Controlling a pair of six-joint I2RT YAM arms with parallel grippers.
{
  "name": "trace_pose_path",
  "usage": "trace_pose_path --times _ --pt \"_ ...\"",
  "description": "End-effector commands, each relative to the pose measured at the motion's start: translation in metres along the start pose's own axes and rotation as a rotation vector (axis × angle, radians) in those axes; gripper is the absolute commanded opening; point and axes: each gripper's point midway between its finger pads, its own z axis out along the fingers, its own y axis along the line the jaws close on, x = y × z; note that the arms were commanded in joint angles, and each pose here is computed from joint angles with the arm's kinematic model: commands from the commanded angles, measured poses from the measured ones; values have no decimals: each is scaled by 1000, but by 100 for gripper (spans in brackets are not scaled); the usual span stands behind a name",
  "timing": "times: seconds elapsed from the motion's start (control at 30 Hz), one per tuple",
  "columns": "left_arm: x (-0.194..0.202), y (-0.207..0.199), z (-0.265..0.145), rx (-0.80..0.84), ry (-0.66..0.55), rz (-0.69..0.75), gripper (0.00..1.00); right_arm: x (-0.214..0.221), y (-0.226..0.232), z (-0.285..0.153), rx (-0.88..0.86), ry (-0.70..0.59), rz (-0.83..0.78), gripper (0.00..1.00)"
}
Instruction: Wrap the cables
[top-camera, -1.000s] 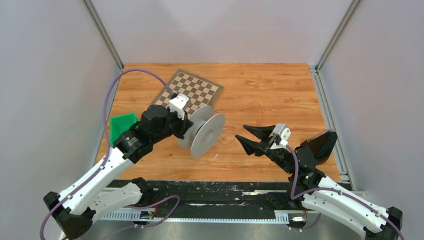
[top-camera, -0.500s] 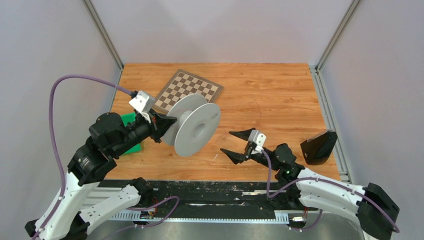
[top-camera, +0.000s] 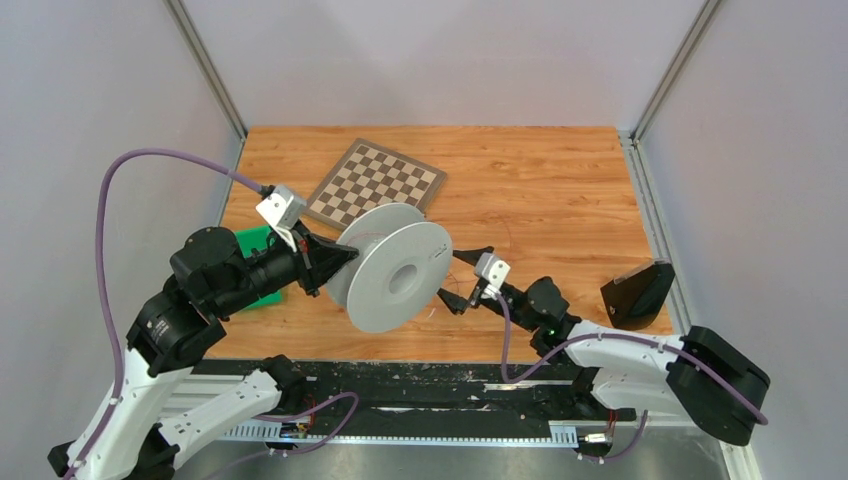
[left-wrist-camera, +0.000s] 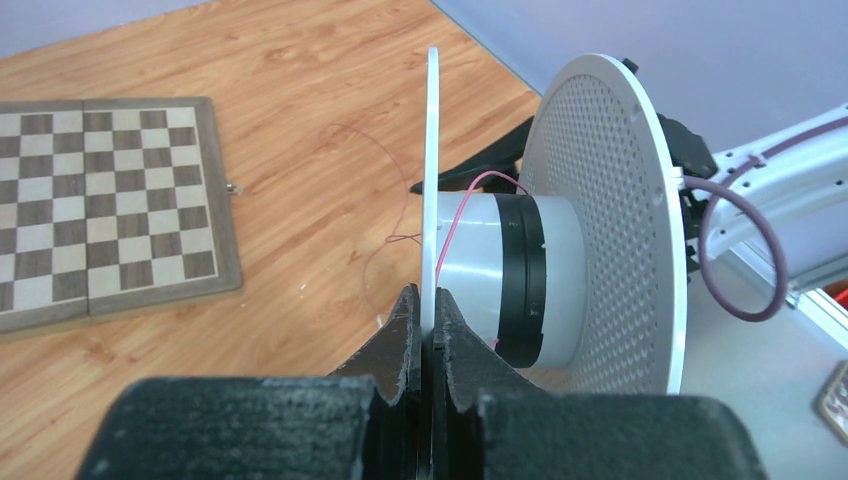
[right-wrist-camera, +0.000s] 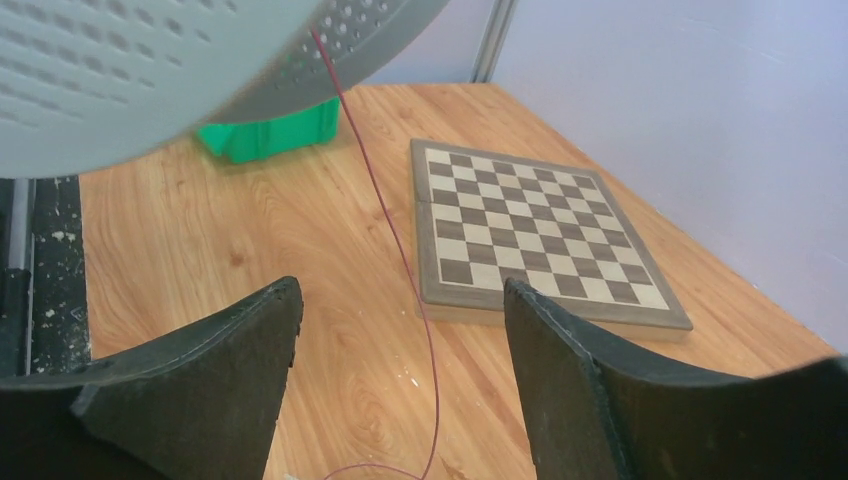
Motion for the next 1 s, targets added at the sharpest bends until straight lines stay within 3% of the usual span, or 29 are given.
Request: trace_pose_path --times 0.0,0.13,0.2,0.23,0.37,0.43,0.63,0.77,0.97 --pt "-42 -30 -13 120 -137 -26 0 7 9 18 -68 27 -31 75" --pt "-44 -30 -12 120 -141 -46 0 27 13 21 -64 68 21 73" --pt "-43 -31 -12 125 -136 -49 0 37 3 22 0 99 42 66" --pt "-42 -33 -12 137 -132 -45 0 43 -2 22 37 120 49 59" --pt "-41 -35 -17 149 -125 -22 0 62 -36 11 254 175 79 11" --pt "-37 -31 -22 127 -113 8 0 67 -53 0 347 209 113 1" --pt "-18 -13 -28 43 -4 104 0 49 -92 -36 538 170 234 0" --pt "-1 11 -21 -62 92 155 0 25 -102 -48 584 94 235 0" --pt "14 33 -14 -139 181 228 0 25 -119 -67 663 84 204 0"
